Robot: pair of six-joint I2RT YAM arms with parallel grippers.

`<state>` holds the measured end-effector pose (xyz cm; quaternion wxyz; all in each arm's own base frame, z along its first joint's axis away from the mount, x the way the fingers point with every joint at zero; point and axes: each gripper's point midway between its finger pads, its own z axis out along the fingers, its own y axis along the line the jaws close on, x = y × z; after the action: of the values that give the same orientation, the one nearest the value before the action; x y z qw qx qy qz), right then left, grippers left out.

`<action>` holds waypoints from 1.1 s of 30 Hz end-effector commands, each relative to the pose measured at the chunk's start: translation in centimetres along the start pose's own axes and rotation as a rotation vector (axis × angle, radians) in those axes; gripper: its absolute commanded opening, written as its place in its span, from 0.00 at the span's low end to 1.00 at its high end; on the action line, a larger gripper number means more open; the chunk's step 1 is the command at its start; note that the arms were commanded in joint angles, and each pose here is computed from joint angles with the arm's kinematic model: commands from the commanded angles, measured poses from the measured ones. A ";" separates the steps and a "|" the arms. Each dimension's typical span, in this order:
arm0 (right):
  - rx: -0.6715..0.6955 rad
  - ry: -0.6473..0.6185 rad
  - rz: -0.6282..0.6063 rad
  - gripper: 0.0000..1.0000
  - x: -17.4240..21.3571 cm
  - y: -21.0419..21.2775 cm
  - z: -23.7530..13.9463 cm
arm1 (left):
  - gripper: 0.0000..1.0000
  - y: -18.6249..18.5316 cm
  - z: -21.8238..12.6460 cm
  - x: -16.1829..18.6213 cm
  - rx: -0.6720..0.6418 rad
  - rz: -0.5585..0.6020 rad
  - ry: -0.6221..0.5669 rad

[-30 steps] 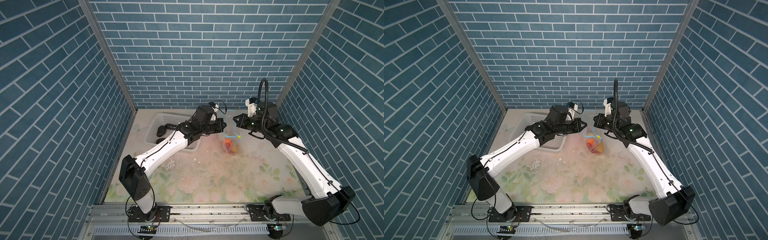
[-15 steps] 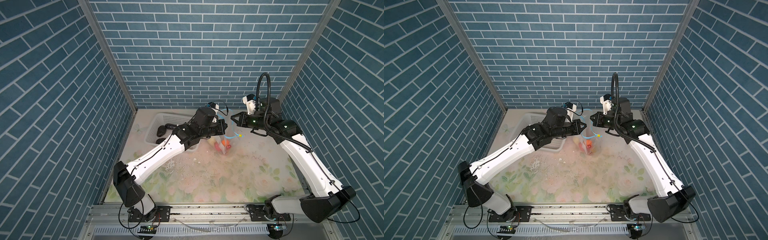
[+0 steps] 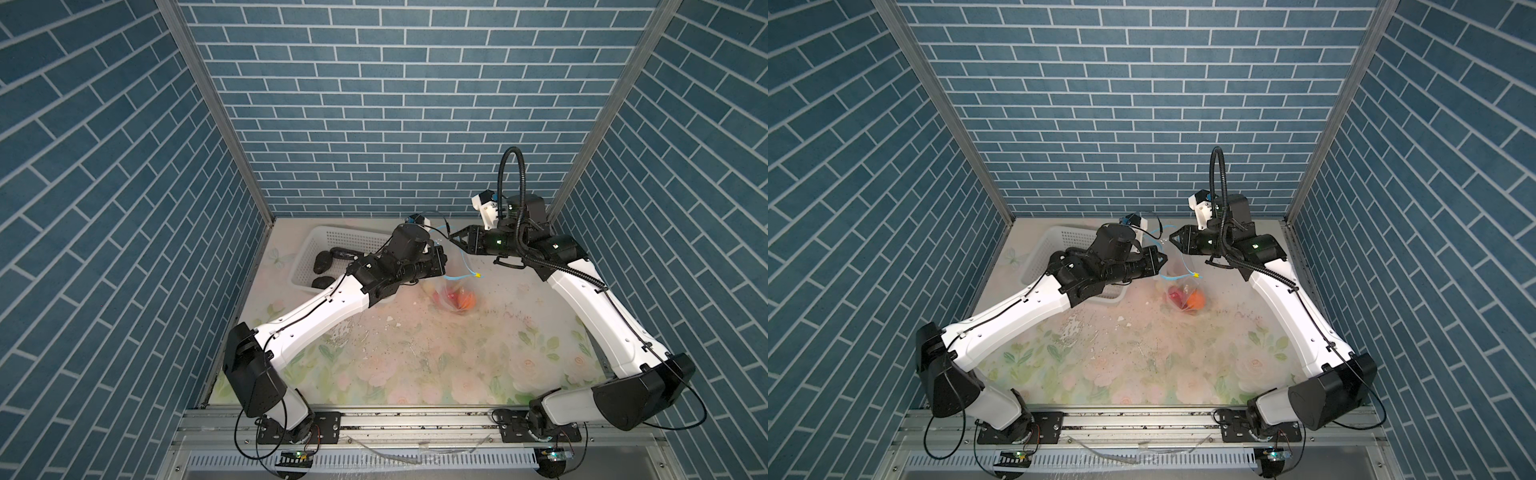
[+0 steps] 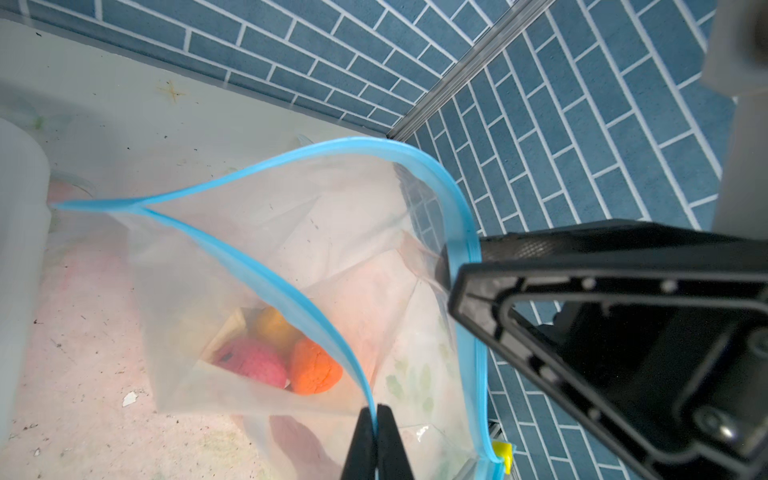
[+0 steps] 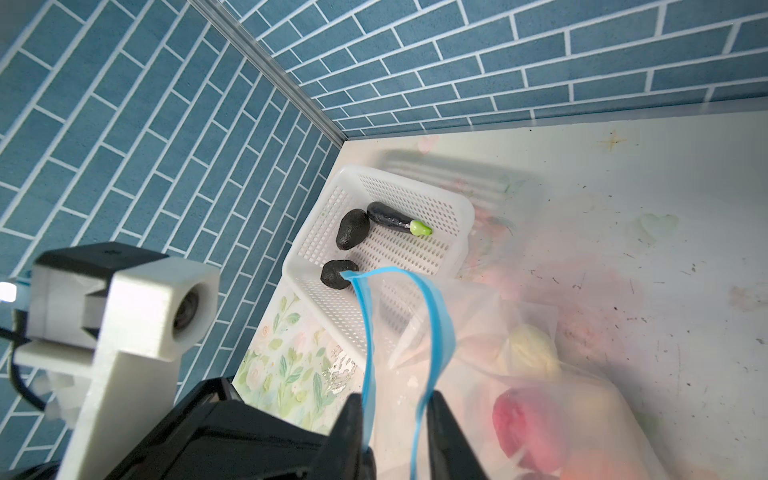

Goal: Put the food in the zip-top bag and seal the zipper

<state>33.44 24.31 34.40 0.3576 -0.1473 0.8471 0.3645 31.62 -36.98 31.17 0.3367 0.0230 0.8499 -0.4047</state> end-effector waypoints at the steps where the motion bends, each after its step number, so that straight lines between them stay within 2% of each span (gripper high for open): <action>1: 0.006 -0.047 -0.188 0.46 -0.6 1.3 -2.8 | 0.00 -0.5 0.0 -0.9 0.029 -0.020 -0.033; 5: 0.037 -0.133 -0.444 0.64 0.9 1.4 -5.5 | 0.00 -0.5 0.0 -1.1 0.036 -0.028 -0.038; 10: 0.043 -0.301 -0.738 0.78 4.1 1.3 -7.6 | 0.00 -0.7 0.3 -1.1 0.046 -0.033 -0.026; 16: 0.111 -0.323 -0.790 0.78 6.9 -1.6 -6.8 | 0.00 -1.1 0.7 -0.9 0.067 -0.036 -0.004; 23: 0.176 -0.370 -0.762 0.58 7.7 -4.0 -6.0 | 0.00 -1.3 0.9 -0.5 0.082 -0.038 0.014; 28: 0.143 -0.374 -0.743 0.48 7.7 -4.1 -5.2 | 0.00 -1.2 0.8 -0.6 0.084 -0.038 0.008; 33: 0.087 -0.364 -0.720 0.24 8.3 -3.6 -4.8 | 0.00 -1.1 0.4 -0.8 0.079 -0.037 -0.005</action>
<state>27.20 18.06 28.81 0.6029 -0.3435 0.6947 0.1893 32.02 -38.15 31.10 0.3183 0.0200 0.8417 -0.4356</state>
